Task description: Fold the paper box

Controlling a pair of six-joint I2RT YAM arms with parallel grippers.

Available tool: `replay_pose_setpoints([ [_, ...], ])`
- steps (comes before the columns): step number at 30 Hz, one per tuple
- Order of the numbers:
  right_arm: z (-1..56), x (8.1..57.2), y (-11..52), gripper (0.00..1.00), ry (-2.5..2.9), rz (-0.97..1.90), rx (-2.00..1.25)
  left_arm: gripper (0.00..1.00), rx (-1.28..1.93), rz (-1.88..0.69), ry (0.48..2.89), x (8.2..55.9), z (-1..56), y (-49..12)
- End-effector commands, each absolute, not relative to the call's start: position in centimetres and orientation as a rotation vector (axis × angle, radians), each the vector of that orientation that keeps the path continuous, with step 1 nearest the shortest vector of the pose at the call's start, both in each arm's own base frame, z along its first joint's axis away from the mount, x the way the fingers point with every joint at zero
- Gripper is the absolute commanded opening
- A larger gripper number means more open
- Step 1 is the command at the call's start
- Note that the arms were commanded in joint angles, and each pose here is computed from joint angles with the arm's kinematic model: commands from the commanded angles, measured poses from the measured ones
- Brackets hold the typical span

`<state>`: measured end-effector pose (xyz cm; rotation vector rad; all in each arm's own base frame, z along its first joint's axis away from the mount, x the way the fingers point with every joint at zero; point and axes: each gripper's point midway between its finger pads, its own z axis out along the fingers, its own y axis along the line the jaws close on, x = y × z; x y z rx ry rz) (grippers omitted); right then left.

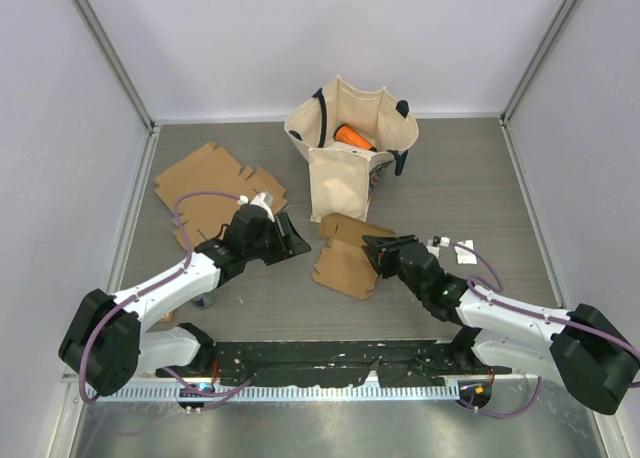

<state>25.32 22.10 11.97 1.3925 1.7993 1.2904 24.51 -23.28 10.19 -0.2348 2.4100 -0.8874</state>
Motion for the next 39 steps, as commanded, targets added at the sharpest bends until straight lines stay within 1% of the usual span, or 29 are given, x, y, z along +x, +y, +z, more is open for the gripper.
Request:
replay_pose_setpoints([
  [1, 13.7, 26.1, 22.2, 0.32, 1.745, 1.33, 1.369, 0.59, -0.184, -0.946, 2.319, 25.8, 12.4, -24.3],
  [4, 13.0, 26.2, 21.9, 0.26, 1.735, 1.338, 1.388, 0.59, -0.183, -0.951, 2.317, 25.8, 12.5, -24.3],
  [6, 13.3, 26.4, 22.2, 0.29, 1.734, 1.362, 1.354, 0.6, -0.184, -0.948, 2.316, 25.8, 12.6, -24.3],
  [7, 13.8, 26.6, 22.4, 0.32, 1.749, 1.361, 1.314, 0.61, -0.181, -0.949, 2.319, 25.7, 12.6, -24.3],
  [8, 14.1, 26.8, 22.5, 0.37, 1.79, 1.323, 1.24, 0.63, -0.165, -0.962, 2.316, 25.7, 12.9, -24.5],
  [9, 14.8, 27.4, 22.3, 0.41, 1.875, 1.217, 1.095, 0.64, -0.15, -0.963, 2.32, 25.7, 13.0, -24.7],
  [10, 15.0, 27.6, 22.2, 0.47, 1.921, 1.145, 0.972, 0.65, -0.132, -0.949, 2.335, 25.8, 12.7, -24.7],
  [11, 15.5, 27.7, 22.5, 0.55, 1.953, 1.108, 0.825, 0.65, -0.088, -0.933, 2.332, 26.1, 13.2, -24.8],
  [12, 15.5, 28.5, 21.5, 0.55, 1.979, 0.998, 0.592, 0.66, -0.079, -0.913, 2.334, 26.4, 13.2, -24.8],
  [14, 17.1, 28.4, 22.2, 0.55, 2.0, 1.022, 0.385, 0.66, -0.042, -0.861, 2.343, 27.5, 13.2, -25.0],
  [15, 17.2, 28.5, 21.5, 0.56, 2.016, 0.943, 0.269, 0.65, -0.023, -0.802, 2.351, 28.1, 12.8, -24.7],
  [16, 17.7, 28.4, 21.3, 0.58, 2.015, 0.937, 0.195, 0.63, -0.002, -0.779, 2.358, 28.6, 12.6, -24.8],
  [18, 18.5, 28.2, 21.3, 0.75, 2.044, 0.878, 0.046, 0.6, 0.035, -0.752, 2.362, 30.0, 12.3, -25.7],
  [19, 18.0, 28.4, 20.6, 0.75, 2.077, 0.802, 0.003, 0.58, 0.05, -0.736, 2.356, 30.4, 12.1, -26.1],
  [20, 17.9, 28.5, 20.1, 0.75, 2.089, 0.763, 0.006, 0.58, 0.063, -0.726, 2.322, 31.2, 12.6, -26.6],
  [21, 18.1, 28.5, 20.0, 0.75, 2.099, 0.752, 0.001, 0.57, 0.085, -0.652, 2.325, 31.6, 11.3, -26.8],
  [22, 18.2, 28.5, 20.0, 0.75, 2.102, 0.751, -0.002, 0.56, 0.102, -0.656, 2.312, 32.0, 11.7, -27.3],
  [25, 18.7, 28.3, 20.1, 0.75, 2.108, 0.765, -0.005, 0.54, 0.131, -0.559, 2.307, 32.8, 10.4, -27.4],
  [30, 17.7, 27.9, 20.4, 0.75, 2.146, 0.794, 0.018, 0.52, 0.191, -0.523, 2.264, 33.6, 9.8, -28.4],
  [32, 17.2, 27.7, 20.7, 0.74, 2.175, 0.821, 0.052, 0.49, 0.2, -0.493, 2.264, 33.8, 9.2, -28.1],
  [36, 16.5, 27.2, 22.0, 0.73, 2.237, 0.947, 0.198, 0.48, 0.209, -0.487, 2.225, 35.0, 9.4, -28.7],
  [39, 16.5, 26.9, 22.5, 0.73, 2.242, 1.002, 0.221, 0.43, 0.225, -0.517, 2.203, 35.6, 9.5, -29.6],
])
